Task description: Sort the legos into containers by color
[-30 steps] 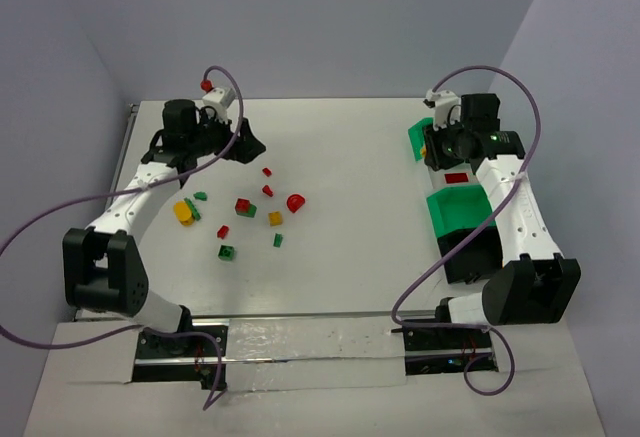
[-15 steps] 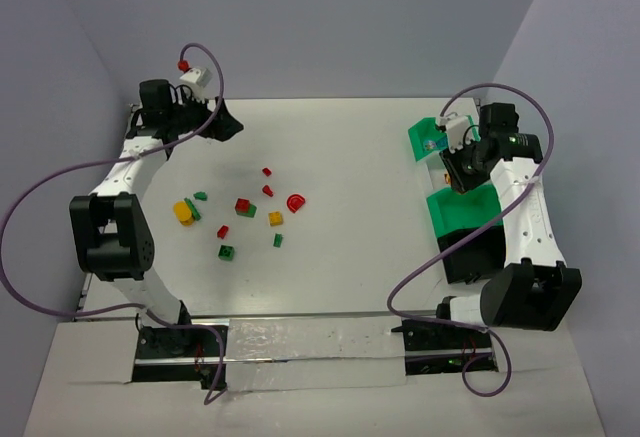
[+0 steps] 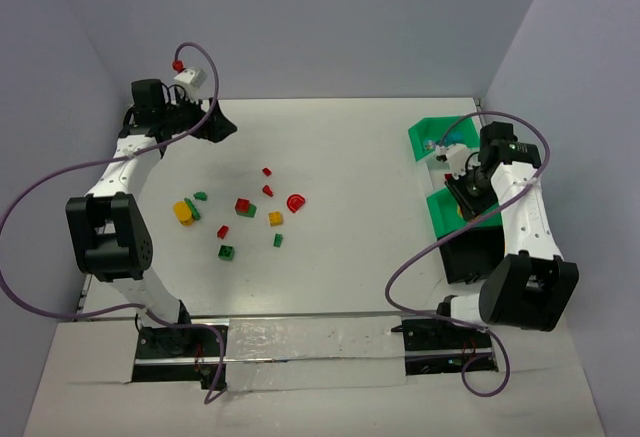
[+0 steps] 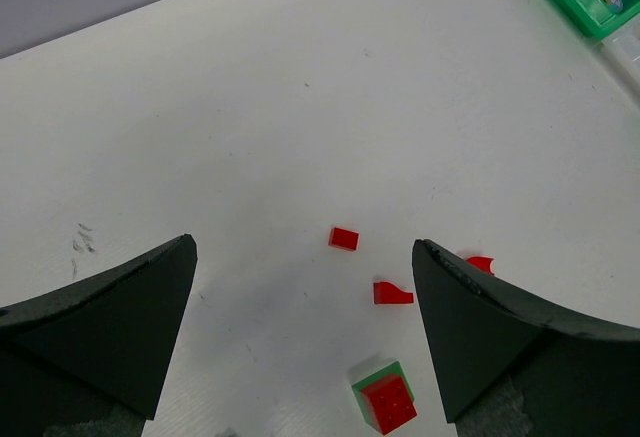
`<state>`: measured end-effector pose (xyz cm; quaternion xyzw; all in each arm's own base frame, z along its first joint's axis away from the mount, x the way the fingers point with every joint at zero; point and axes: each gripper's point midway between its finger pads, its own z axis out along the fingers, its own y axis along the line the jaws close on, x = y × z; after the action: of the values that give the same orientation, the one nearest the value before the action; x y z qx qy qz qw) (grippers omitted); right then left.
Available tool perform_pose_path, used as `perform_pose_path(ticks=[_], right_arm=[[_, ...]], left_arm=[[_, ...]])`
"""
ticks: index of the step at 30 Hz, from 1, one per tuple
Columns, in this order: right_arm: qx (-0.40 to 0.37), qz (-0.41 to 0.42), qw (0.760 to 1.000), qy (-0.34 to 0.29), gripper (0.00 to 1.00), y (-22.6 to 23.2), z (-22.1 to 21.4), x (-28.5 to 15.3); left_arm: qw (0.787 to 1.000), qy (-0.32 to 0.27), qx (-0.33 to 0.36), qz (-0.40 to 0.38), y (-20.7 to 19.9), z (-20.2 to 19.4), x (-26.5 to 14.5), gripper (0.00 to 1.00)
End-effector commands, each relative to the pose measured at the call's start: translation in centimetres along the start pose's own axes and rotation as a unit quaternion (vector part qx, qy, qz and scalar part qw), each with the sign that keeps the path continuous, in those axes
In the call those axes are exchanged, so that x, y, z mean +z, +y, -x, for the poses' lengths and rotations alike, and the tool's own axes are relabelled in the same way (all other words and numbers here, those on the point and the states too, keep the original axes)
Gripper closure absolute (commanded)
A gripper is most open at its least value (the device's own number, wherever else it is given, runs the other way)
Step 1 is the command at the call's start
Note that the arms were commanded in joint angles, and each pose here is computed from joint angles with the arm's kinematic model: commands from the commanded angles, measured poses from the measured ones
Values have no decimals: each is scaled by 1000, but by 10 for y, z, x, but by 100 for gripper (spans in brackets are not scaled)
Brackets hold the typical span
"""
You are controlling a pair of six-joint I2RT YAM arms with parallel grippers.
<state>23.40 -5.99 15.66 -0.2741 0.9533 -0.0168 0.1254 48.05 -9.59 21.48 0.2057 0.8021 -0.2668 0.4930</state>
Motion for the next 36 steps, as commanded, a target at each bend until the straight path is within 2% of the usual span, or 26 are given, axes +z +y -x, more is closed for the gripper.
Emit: perform_pose_path(ticks=[1,12,19,23,26,27,31,36], right_arm=[[7,-34,999,13,100,-24,-4,4],[37,-57,997,29,95,-66,0,20],[53,-58,996,29,93,-85,12,35],[49,-54,997,40,87,-88,10,43],[52,-49,996,45,76,-90,11,50],[51,-48,996,47,68,-91,11,52],[50,-50,996,44,47,-95,14,54],[51,-53,996,40,35,-97,17,50]], left_arm=[[1000,-21,20,-5,-6,23,-8,1],[1000,-21,5,17,-2,19,-12,1],[999,-11,24,25,-3,12,-18,1],[999,-4,24,29,-2,8,-20,1],[999,0,22,33,-2,5,-21,1],[999,3,24,33,-2,3,-21,1],[999,16,39,25,-5,-3,-23,1],[996,60,68,-26,-17,-22,-26,1]])
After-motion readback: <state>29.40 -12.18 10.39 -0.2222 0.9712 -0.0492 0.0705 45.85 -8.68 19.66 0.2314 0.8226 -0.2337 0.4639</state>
